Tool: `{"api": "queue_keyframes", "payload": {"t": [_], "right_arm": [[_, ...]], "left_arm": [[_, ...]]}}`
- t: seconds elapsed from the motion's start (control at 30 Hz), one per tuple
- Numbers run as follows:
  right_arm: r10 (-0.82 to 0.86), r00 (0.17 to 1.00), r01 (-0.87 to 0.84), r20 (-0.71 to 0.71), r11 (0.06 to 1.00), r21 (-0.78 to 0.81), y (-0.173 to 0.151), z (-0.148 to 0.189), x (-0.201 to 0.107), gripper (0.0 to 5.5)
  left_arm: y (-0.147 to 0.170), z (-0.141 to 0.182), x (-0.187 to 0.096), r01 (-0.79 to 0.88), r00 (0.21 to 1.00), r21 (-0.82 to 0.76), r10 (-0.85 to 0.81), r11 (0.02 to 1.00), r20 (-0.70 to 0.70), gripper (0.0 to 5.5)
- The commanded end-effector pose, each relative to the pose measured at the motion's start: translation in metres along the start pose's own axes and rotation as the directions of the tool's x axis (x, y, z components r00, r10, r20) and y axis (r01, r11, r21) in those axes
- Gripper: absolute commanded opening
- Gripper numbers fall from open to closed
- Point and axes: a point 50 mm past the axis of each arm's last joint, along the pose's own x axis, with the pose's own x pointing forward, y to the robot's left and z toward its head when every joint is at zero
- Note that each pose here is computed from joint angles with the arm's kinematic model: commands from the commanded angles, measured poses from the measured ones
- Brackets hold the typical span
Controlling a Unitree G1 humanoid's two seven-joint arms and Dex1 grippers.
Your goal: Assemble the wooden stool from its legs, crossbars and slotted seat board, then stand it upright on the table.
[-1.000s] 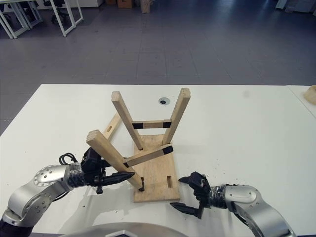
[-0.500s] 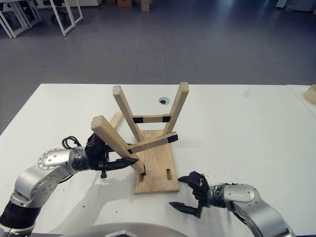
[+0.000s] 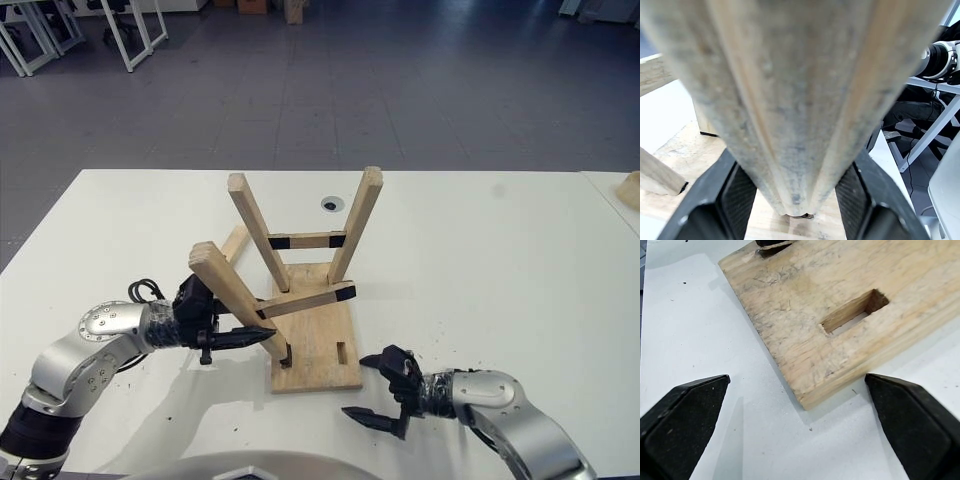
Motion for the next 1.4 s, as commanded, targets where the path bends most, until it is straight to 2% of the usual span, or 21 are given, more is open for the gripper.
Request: {"api": "queue_keyframes", "payload": {"t": [0.03, 0.5, 0.73, 0.87, 0.97, 1.03, 1.1, 1.27, 1.4], "right_arm": [[-0.004, 1.0, 0.004, -0.024, 1.0, 0.009, 0.0, -0.003, 0.001, 5.01], [0.003, 1.0, -0.003, -0.025, 1.0, 0.011, 0.002, -0.005, 0.001, 5.01], [-0.001, 1.0, 0.001, -0.025, 1.0, 0.005, 0.001, -0.003, -0.001, 5.01], [-0.01, 1.0, 0.01, -0.022, 1.0, 0.0, 0.001, -0.001, 0.0, 5.01], [-0.017, 1.0, 0.017, -0.019, 1.0, -0.001, 0.002, -0.001, 0.001, 5.01], [-0.019, 1.0, 0.019, -0.018, 1.0, -0.001, 0.002, 0.0, 0.001, 5.01], [-0.026, 1.0, 0.026, -0.017, 1.0, -0.002, 0.002, 0.001, 0.001, 5.01], [-0.057, 0.998, 0.057, -0.002, 0.998, 0.003, 0.001, 0.002, 0.002, 5.01], [-0.08, 0.997, 0.08, 0.007, 0.997, 0.003, -0.002, 0.004, 0.001, 5.01]], "left_arm": [[-0.003, -0.002, 0.0, 0.003, 1.0, 0.014, -0.003, 1.0, -0.004, 2.05], [0.006, -0.005, -0.004, -0.009, 0.999, 0.054, 0.011, 0.998, -0.04, 2.05], [-0.013, -0.038, -0.004, 0.029, 0.989, 0.038, -0.023, 0.999, -0.143, 2.05], [-0.021, -0.051, -0.001, -0.006, 0.989, 0.009, 0.007, 1.0, -0.149, 2.05], [-0.023, -0.065, -0.004, -0.052, 0.971, 0.024, 0.056, 0.998, -0.231, 2.05], [-0.012, -0.074, -0.01, -0.101, 0.917, 0.098, 0.131, 0.99, -0.377, 2.05], [-0.005, -0.075, -0.014, -0.099, 0.877, 0.172, 0.168, 0.98, -0.45, 2.05], [-0.009, -0.092, -0.021, 0.042, 0.825, 0.282, 0.126, 0.958, -0.55, 2.05], [-0.013, -0.101, -0.029, 0.072, 0.821, 0.21, 0.062, 0.975, -0.567, 2.05]]}}
